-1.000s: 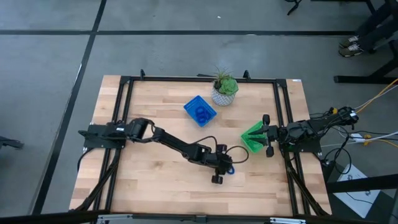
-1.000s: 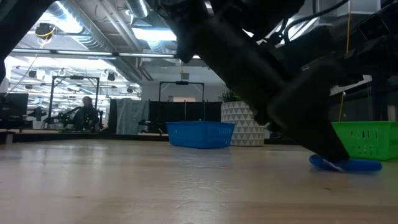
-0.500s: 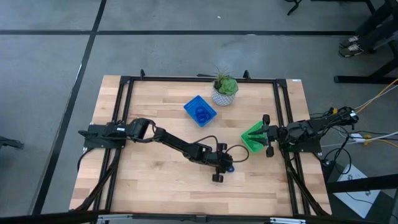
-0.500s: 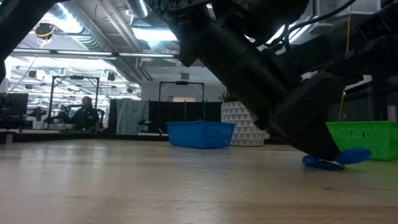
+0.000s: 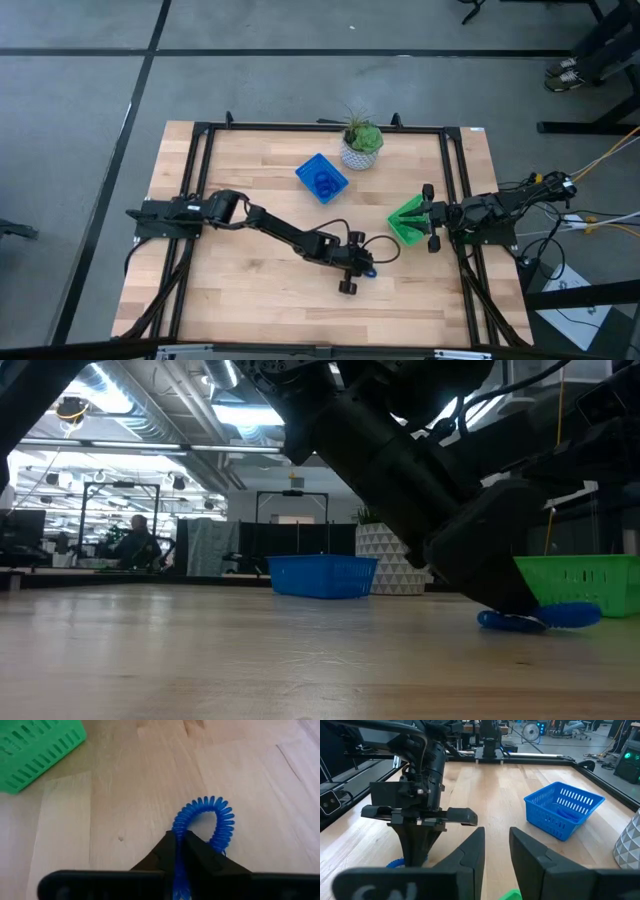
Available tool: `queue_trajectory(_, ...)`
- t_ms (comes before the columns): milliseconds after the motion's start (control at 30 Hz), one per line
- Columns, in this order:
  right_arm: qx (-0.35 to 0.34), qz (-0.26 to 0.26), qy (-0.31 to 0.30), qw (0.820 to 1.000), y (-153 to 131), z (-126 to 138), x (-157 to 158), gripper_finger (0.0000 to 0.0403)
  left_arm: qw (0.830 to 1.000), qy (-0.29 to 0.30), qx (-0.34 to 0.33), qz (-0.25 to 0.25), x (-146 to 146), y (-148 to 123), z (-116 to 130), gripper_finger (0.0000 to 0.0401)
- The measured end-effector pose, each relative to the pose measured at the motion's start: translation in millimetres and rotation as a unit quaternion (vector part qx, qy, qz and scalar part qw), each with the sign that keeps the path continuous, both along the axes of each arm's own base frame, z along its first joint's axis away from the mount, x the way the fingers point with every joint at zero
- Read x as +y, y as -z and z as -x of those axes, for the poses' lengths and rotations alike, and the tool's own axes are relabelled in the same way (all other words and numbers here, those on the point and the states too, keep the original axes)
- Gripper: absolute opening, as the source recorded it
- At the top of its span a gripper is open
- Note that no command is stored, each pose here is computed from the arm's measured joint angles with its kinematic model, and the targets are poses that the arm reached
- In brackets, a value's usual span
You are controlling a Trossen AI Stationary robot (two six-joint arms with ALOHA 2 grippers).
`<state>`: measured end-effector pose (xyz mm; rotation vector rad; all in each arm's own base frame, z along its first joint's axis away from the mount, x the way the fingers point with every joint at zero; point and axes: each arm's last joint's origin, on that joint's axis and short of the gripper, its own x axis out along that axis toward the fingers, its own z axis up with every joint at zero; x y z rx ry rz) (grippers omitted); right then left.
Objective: Sort items
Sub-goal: Put the blue spring keychain into the blue bin
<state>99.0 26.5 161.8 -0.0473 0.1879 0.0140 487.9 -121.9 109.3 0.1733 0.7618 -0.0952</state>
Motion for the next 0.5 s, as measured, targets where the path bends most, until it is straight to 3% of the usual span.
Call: queue_trajectory(500,0.000,0.000,0.000,1.000,0,0,0,0.0090,0.999,-0.004,-0.024,-0.046,4,-56,11,0.0016)
